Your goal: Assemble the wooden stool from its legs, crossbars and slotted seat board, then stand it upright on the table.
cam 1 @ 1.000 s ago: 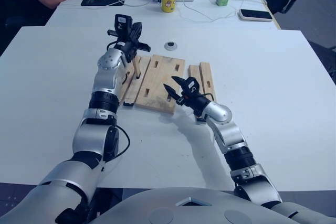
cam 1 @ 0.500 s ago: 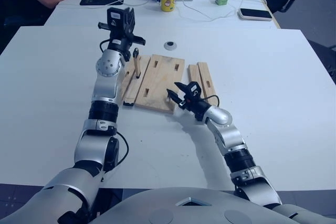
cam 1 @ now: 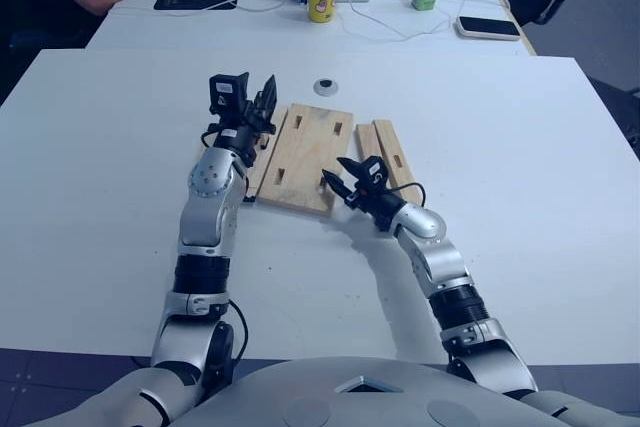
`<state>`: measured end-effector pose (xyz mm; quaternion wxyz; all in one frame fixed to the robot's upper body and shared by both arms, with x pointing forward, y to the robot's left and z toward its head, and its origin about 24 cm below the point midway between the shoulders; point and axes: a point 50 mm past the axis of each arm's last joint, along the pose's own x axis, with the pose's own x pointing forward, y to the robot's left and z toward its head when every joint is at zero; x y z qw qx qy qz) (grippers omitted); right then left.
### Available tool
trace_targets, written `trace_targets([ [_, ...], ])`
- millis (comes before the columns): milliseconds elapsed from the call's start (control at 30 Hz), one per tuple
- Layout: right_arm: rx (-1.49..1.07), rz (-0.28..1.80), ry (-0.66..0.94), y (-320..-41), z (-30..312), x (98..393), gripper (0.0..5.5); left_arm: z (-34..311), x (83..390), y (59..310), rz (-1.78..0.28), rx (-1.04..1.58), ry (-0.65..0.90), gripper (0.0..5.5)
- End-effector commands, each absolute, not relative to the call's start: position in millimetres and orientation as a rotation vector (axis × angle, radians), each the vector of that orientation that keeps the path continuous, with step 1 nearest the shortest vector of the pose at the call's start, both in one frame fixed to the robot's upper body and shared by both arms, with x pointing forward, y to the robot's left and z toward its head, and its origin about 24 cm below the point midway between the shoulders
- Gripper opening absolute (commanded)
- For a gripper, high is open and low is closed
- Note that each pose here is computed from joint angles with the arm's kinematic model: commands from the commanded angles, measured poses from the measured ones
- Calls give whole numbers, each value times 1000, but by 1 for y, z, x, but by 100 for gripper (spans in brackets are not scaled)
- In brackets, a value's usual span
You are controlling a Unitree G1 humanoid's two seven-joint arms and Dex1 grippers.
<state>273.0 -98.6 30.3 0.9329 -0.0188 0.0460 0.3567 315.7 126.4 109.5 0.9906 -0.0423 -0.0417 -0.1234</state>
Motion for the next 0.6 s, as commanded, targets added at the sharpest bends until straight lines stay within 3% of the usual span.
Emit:
trace_targets([
  [33, -33, 740, 71, -96, 37, 275, 207, 102, 321, 130, -242, -56, -15, 251],
  [267, -31, 743, 39, -95, 47, 277, 207, 87, 324, 136, -216, -31, 73, 251],
  [600, -33, 737, 23, -95, 52, 278, 207, 91, 325, 139, -217, -37, 47, 101],
])
